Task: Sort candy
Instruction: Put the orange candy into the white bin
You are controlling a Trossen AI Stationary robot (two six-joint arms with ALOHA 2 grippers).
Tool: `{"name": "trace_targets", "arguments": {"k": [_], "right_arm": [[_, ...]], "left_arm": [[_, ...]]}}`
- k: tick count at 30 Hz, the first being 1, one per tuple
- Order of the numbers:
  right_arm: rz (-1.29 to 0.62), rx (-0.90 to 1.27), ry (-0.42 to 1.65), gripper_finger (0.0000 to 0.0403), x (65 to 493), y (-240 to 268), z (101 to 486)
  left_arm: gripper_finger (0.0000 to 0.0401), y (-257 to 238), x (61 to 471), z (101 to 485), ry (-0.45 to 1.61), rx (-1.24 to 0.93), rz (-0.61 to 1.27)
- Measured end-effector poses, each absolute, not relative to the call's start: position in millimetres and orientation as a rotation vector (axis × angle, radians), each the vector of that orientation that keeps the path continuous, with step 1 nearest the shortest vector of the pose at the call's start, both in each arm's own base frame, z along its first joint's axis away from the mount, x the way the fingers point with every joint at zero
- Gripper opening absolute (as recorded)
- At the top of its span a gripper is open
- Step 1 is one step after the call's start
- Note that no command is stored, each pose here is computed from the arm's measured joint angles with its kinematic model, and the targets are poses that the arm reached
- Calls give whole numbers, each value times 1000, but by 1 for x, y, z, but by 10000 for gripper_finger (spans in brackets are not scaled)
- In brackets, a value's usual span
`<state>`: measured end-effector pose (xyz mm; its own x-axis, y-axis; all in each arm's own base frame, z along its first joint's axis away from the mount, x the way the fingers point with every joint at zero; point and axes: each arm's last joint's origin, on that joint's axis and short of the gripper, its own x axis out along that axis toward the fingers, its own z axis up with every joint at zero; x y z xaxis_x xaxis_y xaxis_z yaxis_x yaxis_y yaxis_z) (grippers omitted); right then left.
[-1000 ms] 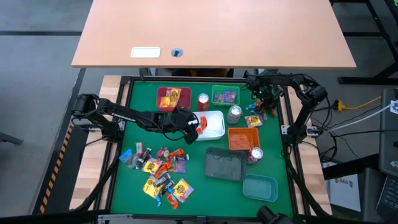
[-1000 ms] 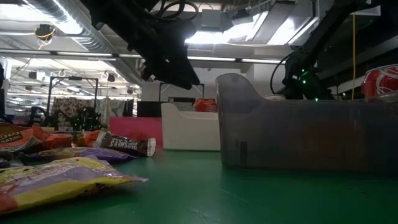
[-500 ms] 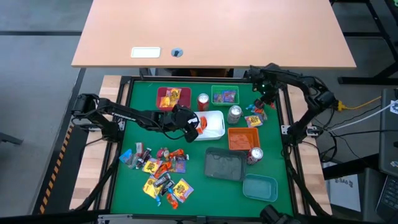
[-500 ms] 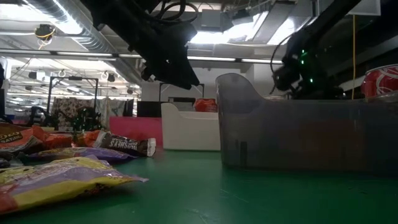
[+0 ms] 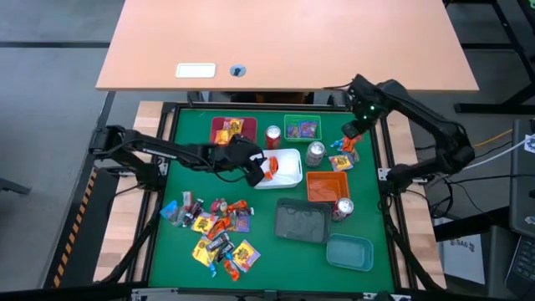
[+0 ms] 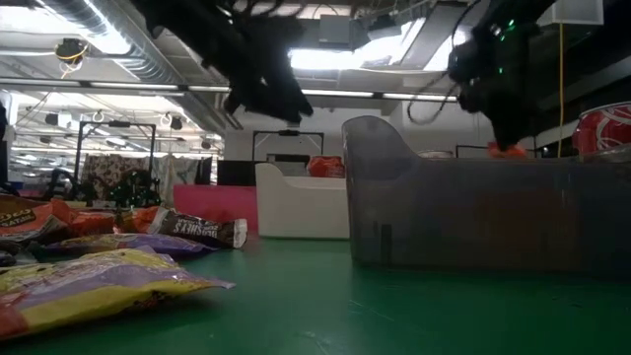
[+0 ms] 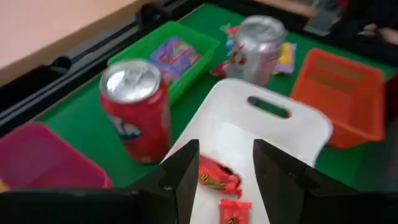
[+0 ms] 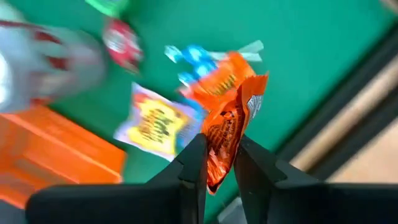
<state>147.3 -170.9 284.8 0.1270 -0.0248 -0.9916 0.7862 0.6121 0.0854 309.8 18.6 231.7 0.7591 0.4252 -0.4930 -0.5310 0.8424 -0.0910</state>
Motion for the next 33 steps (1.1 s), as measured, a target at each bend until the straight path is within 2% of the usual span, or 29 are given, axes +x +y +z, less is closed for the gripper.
{"name": "trace_targets", "arguments": {"k": [8,15,20,24,33], "right_arm": [[-483,514,1049,68,176,-128,316],[-264,311,788,68,230,-89,331],[-127,185,654,68,265,-65,333],[-48,103,638,68,285,-52,325],[28,87,723,69,321,-33,288]], "left_arm": [[140,9,288,256,509,-298,352],[140,-12,270,260,624,-413,215],[140,-38,267,257,679,-394,111],[140,-59,265,255,702,-366,41],[140,-95,253,253,712,-285,-23]]}}
